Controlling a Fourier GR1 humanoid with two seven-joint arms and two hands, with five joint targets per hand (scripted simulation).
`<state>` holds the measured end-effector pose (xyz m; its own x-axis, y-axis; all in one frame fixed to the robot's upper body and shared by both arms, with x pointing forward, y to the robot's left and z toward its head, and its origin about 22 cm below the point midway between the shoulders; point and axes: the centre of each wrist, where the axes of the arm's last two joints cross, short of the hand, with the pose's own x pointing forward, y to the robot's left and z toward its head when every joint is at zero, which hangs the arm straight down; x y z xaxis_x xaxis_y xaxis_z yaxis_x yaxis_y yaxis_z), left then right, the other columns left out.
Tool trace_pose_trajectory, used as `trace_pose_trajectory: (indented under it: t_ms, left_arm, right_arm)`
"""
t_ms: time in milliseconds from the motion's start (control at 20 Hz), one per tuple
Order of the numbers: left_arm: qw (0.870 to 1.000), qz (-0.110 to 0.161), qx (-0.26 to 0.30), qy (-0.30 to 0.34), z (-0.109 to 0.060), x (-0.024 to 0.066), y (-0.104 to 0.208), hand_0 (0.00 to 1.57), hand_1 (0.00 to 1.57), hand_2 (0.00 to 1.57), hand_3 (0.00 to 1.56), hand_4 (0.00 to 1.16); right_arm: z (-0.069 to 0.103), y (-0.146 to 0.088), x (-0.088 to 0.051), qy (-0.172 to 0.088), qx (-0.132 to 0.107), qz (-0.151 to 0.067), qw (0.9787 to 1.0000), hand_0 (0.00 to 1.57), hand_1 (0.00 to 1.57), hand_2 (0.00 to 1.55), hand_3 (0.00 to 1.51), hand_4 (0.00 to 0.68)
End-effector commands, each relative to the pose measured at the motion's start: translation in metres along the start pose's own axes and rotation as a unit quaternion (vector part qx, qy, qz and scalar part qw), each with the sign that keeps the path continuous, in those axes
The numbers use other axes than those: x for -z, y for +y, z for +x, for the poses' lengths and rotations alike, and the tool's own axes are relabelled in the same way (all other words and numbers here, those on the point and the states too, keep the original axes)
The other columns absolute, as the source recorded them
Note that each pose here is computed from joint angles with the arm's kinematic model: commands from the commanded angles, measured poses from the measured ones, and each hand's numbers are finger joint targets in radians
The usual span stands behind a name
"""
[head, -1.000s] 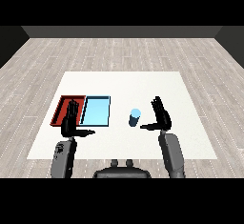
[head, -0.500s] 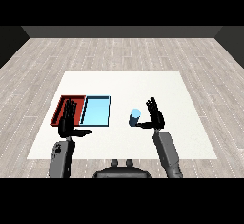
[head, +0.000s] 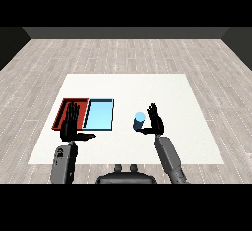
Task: Pick the blue can and put it in the blue box
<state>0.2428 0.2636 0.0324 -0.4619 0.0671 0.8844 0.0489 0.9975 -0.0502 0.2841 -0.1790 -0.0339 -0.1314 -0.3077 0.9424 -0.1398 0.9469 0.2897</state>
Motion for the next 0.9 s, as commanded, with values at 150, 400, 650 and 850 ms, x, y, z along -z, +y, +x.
trace_pose_trajectory:
  t_ms: [150,400,650,850]
  left_arm:
    - [1.0,0.001,-0.005,0.006,-0.012,0.0003,-0.001,0.0,0.0,0.0,0.0,0.0]
    - [1.0,0.008,0.007,-0.003,0.003,0.0037,-0.002,0.0,0.0,0.0,0.0,0.0]
    - [1.0,0.005,-0.003,0.003,-0.008,-0.0017,0.005,0.0,0.0,0.0,0.0,0.0]
    - [1.0,0.007,0.008,0.005,-0.001,-0.0093,0.016,0.0,0.0,0.0,0.0,0.0]
  right_arm:
    - [-0.017,0.012,0.02,0.011,-0.001,-0.004,0.9999,0.0,0.0,0.0,0.0,0.0]
    - [-0.01,0.006,0.0,0.028,0.018,0.002,0.9994,0.0,0.0,0.0,0.0,0.0]
    - [-0.027,0.024,0.046,0.023,0.011,-0.002,0.9997,0.0,0.0,0.0,0.0,0.0]
    - [-0.028,-0.001,0.029,0.035,0.019,0.006,0.9992,0.0,0.0,0.0,0.0,0.0]
